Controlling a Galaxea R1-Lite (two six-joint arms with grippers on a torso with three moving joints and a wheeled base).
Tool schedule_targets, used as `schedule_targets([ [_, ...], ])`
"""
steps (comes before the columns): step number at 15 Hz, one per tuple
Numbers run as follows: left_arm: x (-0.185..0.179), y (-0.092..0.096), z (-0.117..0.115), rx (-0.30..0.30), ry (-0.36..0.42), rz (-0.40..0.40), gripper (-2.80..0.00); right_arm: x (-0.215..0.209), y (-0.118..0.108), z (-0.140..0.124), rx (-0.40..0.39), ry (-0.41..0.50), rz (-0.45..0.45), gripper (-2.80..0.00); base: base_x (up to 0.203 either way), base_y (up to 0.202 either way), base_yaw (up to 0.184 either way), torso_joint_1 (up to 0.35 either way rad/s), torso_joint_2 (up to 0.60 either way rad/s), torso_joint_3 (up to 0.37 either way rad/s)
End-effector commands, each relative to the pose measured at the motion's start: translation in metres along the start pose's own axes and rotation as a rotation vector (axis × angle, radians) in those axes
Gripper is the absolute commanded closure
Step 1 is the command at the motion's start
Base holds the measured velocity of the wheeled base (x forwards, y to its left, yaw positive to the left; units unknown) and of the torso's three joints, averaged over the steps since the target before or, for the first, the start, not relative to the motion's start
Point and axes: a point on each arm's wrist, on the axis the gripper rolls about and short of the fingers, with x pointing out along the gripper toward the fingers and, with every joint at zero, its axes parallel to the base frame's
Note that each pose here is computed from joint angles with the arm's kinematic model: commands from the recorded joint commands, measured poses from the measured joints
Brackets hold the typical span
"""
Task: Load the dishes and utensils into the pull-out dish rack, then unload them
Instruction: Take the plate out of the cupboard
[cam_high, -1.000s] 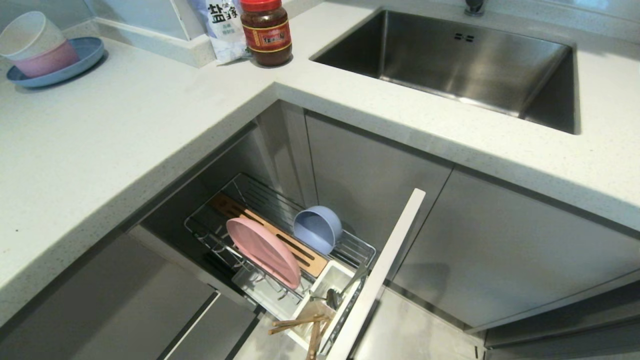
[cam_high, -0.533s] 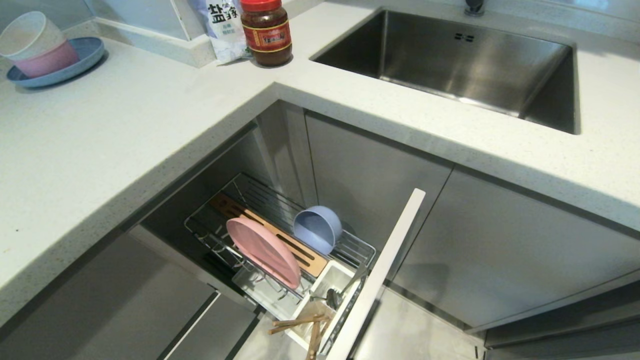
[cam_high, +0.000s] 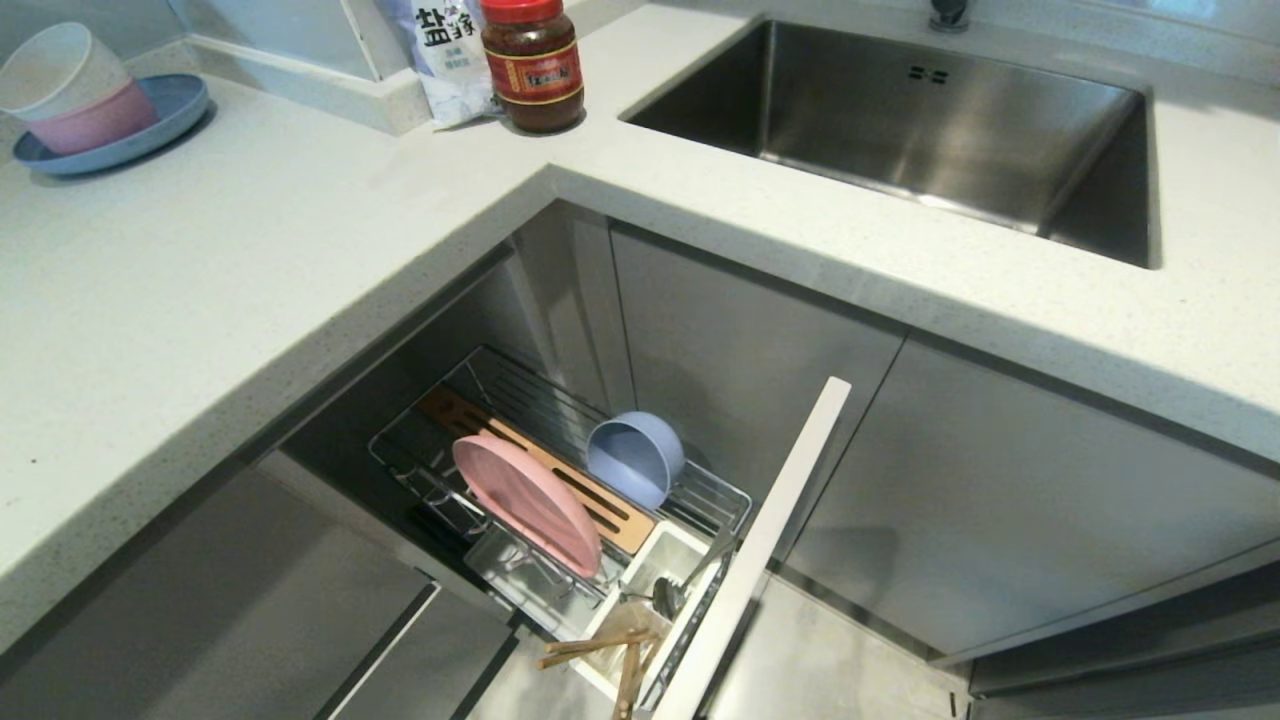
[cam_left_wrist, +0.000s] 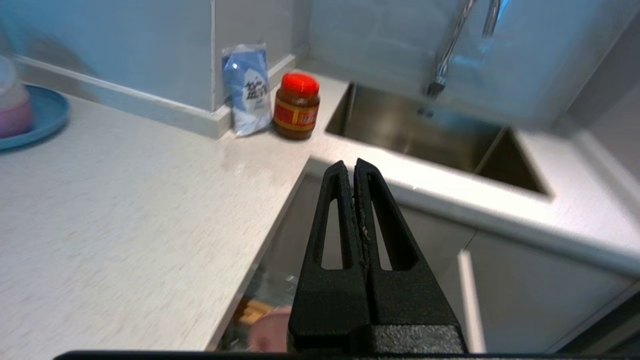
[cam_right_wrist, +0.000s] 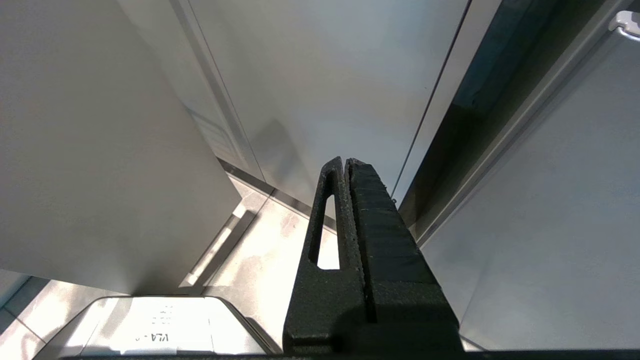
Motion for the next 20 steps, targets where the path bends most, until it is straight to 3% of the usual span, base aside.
schedule_targets([
  [1,0.062,0.018,0.008,-0.167,0.082,0.001,0.0,0.0,0.0,0.0,0.0,-0.003,0.001,0.0,0.0,0.0,0.0,0.0,0.0,0.0],
  [2,0.077,0.023,0.007,-0.26,0.097,0.015,0.0,0.0,0.0,0.0,0.0,-0.003,0.001,0.0,0.0,0.0,0.0,0.0,0.0,0.0],
  [4,0.105,0.03,0.006,-0.374,0.122,0.033,0.0,0.0,0.0,0.0,0.0,-0.003,0.001,0.0,0.0,0.0,0.0,0.0,0.0,0.0],
  [10,0.13,0.012,-0.003,-0.586,0.252,-0.112,0.0,0.0,0.0,0.0,0.0,-0.003,0.0,0.0,0.0,0.0,0.0,0.0,0.0,0.0],
  [11,0.132,0.008,-0.005,-0.601,0.275,-0.114,0.0,0.0,0.0,0.0,0.0,-0.003,0.001,0.0,0.0,0.0,0.0,0.0,0.0,0.0],
  [12,0.138,0.005,-0.01,-0.598,0.296,-0.066,0.0,0.0,0.0,0.0,0.0,-0.003,0.001,0.0,0.0,0.0,0.0,0.0,0.0,0.0],
  [14,0.155,-0.004,-0.03,-0.558,0.398,0.016,0.0,0.0,0.0,0.0,0.0,-0.003,0.0,0.0,0.0,0.0,0.0,0.0,0.0,0.0],
  [16,0.159,-0.016,-0.05,-0.513,0.565,-0.003,0.0,0.0,0.0,-0.001,0.0,-0.002,0.001,0.0,0.0,0.0,0.0,0.0,0.0,0.0],
  [20,0.174,-0.031,-0.076,-0.495,0.693,0.058,0.0,0.0,0.0,-0.001,0.0,-0.003,0.001,0.0,0.0,0.0,0.0,0.0,0.0,0.0],
])
